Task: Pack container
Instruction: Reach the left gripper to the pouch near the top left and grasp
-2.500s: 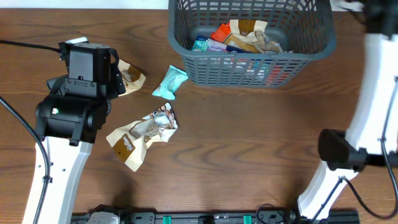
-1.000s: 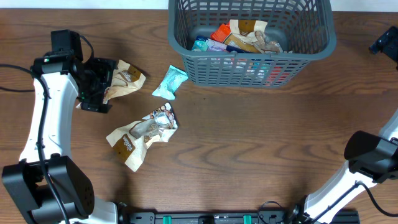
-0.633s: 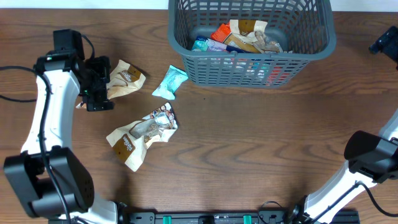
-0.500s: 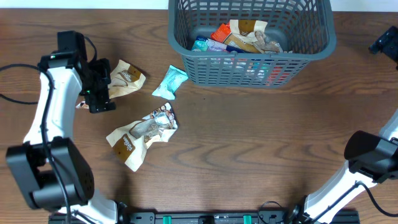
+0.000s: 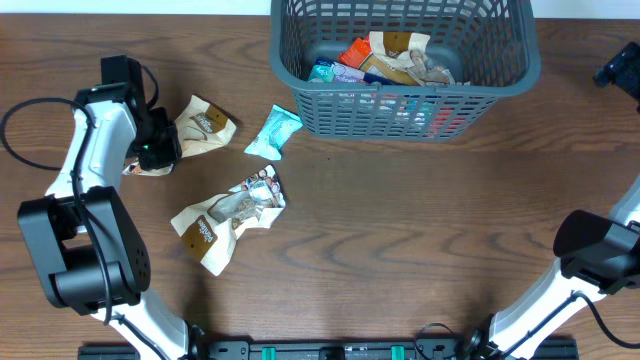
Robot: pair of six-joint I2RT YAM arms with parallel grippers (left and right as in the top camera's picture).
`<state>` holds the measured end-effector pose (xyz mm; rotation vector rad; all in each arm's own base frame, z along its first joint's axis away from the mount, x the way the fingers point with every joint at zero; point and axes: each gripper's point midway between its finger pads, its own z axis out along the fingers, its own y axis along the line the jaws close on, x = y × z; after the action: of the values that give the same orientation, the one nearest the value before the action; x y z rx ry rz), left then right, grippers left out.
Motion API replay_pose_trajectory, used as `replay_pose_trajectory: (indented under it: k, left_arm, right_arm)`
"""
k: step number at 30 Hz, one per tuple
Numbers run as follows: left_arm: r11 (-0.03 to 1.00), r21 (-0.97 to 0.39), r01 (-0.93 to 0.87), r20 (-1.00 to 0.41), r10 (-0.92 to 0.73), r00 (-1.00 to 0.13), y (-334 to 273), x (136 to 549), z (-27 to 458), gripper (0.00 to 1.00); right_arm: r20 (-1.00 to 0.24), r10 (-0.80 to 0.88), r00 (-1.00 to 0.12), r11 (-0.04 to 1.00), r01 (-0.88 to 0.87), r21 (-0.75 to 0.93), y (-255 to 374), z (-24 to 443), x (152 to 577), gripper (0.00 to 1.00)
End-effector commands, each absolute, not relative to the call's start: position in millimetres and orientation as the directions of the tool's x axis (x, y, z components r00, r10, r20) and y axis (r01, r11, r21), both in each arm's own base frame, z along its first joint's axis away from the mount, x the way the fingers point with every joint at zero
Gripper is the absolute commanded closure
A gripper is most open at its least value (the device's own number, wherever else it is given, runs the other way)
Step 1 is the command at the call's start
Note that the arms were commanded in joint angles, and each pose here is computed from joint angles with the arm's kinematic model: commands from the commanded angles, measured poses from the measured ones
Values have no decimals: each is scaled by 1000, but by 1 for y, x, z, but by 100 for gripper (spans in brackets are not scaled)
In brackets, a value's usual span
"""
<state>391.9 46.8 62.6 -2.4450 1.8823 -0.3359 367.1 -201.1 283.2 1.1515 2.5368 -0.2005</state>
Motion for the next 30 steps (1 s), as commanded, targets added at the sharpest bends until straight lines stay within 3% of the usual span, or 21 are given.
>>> replay_pose_trajectory:
  k: [1, 5, 6, 9, 10, 20, 21, 24, 25, 26, 30]
  left_arm:
    - [-278, -137, -951, 87, -959, 268, 60, 389, 49, 95]
    - [-279, -101, -955, 81, -959, 272, 60, 387, 34, 91]
    - [-279, -87, -956, 80, -959, 272, 60, 385, 29, 78]
    - [-279, -55, -959, 81, -958, 274, 58, 383, 18, 6]
    - [-278, -45, -959, 82, -958, 274, 58, 382, 14, 1]
    - [-279, -40, -960, 86, -958, 275, 58, 385, 3, 0]
    - [-279, -42, -959, 86, -958, 274, 58, 386, 2, 14]
    - [-278, -35, -960, 86, -958, 274, 58, 385, -1, 76]
    - [-275, -31, -961, 85, -959, 272, 58, 385, -3, 87]
    - [-273, -25, -962, 84, -959, 270, 58, 384, -5, 94]
    - [-244, -14, -970, 83, -967, 242, 57, 383, -11, 94]
  right_arm:
    - [-366, 696, -618, 661, 750, -9, -205, 282, 364, 1]
    - [-366, 696, -618, 661, 750, -9, -205, 282, 364, 1]
    - [-366, 696, -618, 661, 750, -9, -205, 282, 364, 1]
    - [-366, 696, -618, 661, 750, -9, -205, 282, 364, 1]
    - [-366, 696, -618, 661, 750, -9, -205, 282, 364, 1]
    - [-366, 696, -618, 661, 750, -9, -205, 282, 364, 1]
    - [-366, 696, -618, 661, 750, -9, -205, 282, 364, 1]
    - [-366, 696, -618, 661, 750, -9, -205, 282, 364, 1]
    - [-366, 696, -618, 661, 750, -9, -205, 282, 364, 1]
    - [-366, 696, -618, 661, 750, -9, -205, 282, 364, 1]
    - [-366, 696, -618, 661, 750, -9, -205, 282, 364, 1]
